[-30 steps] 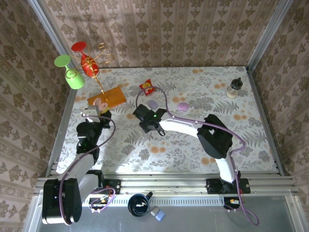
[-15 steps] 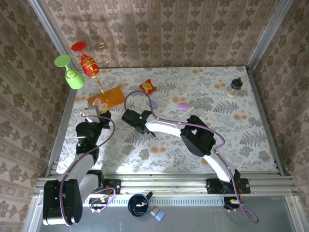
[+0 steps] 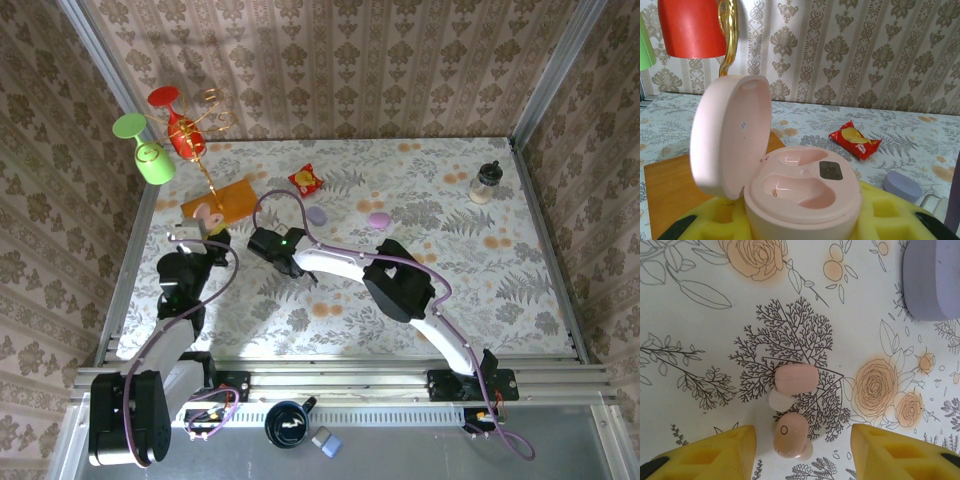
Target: Insert wireless bluetooth earbuds into charging case
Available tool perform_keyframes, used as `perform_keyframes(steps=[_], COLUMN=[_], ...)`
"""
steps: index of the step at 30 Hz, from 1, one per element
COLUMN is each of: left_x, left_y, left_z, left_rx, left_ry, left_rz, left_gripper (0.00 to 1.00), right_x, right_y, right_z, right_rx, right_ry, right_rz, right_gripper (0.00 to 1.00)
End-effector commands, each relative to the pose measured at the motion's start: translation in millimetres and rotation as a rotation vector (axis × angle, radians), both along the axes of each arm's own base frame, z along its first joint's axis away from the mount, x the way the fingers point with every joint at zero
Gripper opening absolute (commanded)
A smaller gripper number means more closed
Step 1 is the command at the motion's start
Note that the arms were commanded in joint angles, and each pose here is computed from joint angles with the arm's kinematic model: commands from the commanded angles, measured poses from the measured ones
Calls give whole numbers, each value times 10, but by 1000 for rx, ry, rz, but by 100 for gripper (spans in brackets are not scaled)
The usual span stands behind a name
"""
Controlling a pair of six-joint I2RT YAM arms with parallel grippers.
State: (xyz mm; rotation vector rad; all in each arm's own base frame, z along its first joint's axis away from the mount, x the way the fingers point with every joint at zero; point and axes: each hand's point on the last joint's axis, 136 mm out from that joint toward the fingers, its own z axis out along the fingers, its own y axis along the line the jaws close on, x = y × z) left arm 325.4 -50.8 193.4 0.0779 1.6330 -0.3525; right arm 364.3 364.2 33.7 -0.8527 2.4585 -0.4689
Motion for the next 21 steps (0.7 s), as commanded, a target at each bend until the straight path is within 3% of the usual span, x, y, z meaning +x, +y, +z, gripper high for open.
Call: perform_keyframes(steps=[1,21], left_x=[17,35], left_y=[-14,-43], left_z=[148,124], left_rx=[10,1], left_ry=[-44,-39], left_rz=[-17,-34], left_gripper=[28,28], right_x=[39,114], right_y=[-103,-164], right_z=[-21,-61], right_rx=[-54,-78], right_ry=[-2,-2], right_rz=[-14,-25], right_gripper=[52,30])
